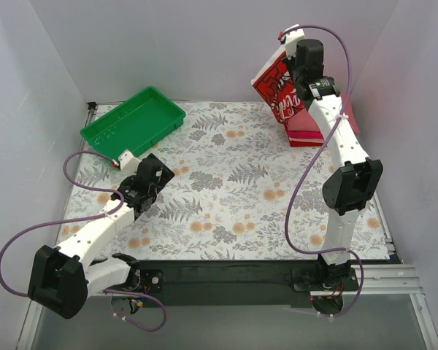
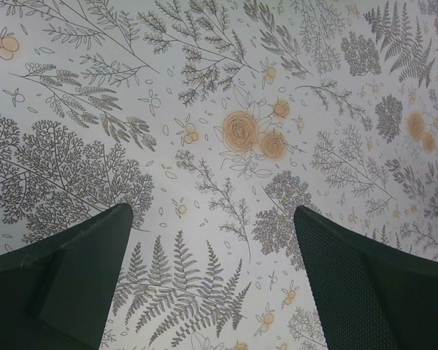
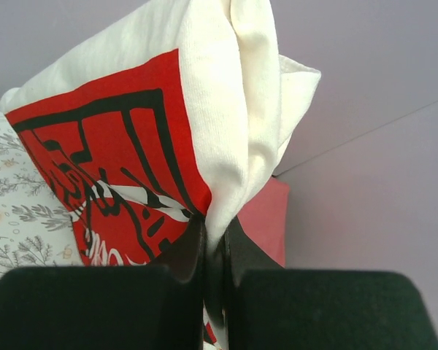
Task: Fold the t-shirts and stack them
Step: Neatly place the folded tshirt to the corner
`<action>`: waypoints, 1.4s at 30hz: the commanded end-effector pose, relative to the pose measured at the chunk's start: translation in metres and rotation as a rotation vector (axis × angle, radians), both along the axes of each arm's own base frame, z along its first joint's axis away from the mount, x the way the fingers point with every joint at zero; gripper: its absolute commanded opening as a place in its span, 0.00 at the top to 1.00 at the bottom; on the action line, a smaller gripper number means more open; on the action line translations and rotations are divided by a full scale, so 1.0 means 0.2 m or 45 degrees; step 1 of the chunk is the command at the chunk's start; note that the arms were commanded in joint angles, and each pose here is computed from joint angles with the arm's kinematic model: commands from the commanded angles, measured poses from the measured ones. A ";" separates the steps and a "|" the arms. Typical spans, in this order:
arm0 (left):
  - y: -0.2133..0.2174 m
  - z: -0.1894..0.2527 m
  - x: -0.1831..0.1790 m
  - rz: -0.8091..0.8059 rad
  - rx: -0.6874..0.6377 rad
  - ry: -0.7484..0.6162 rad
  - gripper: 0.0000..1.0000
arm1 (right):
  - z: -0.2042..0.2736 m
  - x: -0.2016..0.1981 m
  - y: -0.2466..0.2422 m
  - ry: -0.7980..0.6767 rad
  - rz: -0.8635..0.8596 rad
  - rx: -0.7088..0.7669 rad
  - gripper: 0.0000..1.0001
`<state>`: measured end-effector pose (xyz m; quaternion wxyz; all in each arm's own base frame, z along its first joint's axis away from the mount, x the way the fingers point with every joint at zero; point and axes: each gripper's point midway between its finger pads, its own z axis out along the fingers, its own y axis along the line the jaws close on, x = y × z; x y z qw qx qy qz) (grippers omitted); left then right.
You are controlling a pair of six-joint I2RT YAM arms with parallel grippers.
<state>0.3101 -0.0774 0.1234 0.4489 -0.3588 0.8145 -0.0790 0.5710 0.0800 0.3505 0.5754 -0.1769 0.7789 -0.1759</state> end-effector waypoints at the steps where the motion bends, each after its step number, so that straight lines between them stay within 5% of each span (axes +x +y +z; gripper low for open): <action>1: 0.00 0.07 0.03 0.009 -0.015 -0.047 0.07 | 0.45 -0.09 0.00 -0.274 0.005 0.106 0.99; 16: 0.00 0.04 0.03 0.007 -0.001 -0.030 0.07 | 0.20 0.01 -0.10 -0.161 -0.165 -0.041 0.99; 42: -0.02 0.03 0.04 -0.011 -0.009 -0.018 0.07 | -0.06 0.13 -0.33 -0.069 -0.255 -0.020 0.99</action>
